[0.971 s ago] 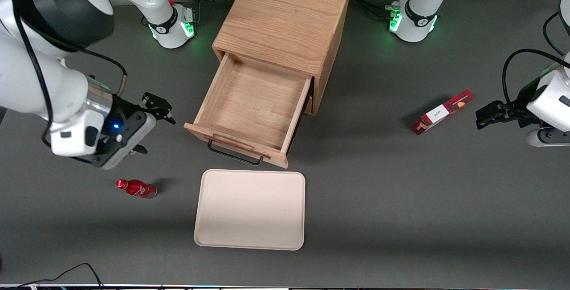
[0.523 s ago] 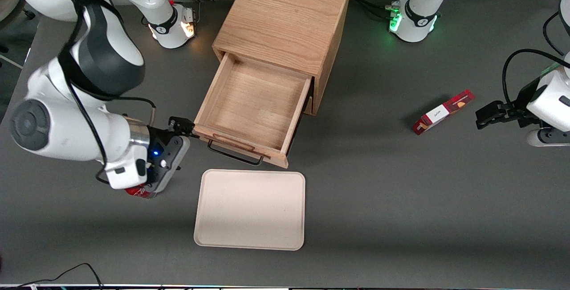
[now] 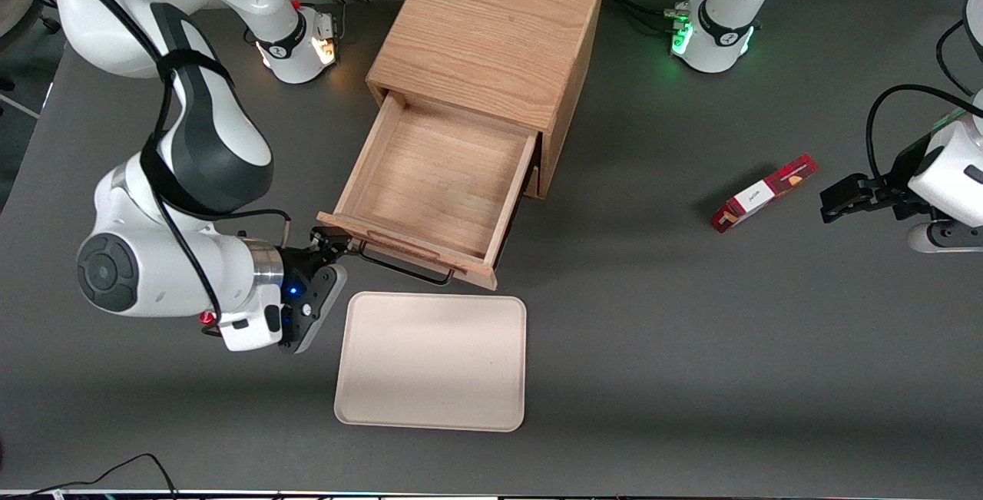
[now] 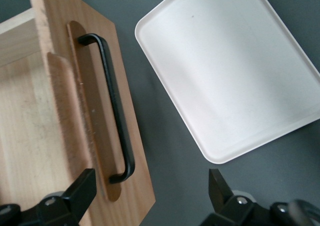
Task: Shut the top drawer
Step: 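Move the right gripper to the front panel of the open drawer, then press the right gripper against the drawer front beside the black handle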
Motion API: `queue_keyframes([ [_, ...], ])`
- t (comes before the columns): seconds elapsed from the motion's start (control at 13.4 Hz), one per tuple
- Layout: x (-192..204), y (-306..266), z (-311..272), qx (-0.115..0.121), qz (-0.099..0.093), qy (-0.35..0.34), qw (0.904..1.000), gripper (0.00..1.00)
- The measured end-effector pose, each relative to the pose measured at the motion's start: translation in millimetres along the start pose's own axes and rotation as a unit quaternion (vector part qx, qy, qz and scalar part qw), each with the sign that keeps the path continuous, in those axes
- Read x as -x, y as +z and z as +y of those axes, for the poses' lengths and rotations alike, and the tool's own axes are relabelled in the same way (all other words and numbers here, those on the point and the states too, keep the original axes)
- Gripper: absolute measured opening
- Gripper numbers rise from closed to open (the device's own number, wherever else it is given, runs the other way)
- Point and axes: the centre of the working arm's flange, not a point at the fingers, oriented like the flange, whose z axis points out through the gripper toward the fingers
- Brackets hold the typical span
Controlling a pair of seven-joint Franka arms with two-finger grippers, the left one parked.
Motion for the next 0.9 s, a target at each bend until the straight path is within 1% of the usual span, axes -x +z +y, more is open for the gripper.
queue_keyframes([
  [0.15,-6.7,13.5,2.9,-0.001,0.004,-0.002,1.0000,1.00],
  [0.37,-13.0,25.9,2.5,-0.005,0.004,-0.005,1.0000,1.00],
  [0.6,-20.4,38.8,-3.3,-0.016,0.002,-0.013,0.9998,1.00],
  [0.9,-24.6,50.0,-5.4,-0.021,-0.002,-0.014,0.9997,1.00],
])
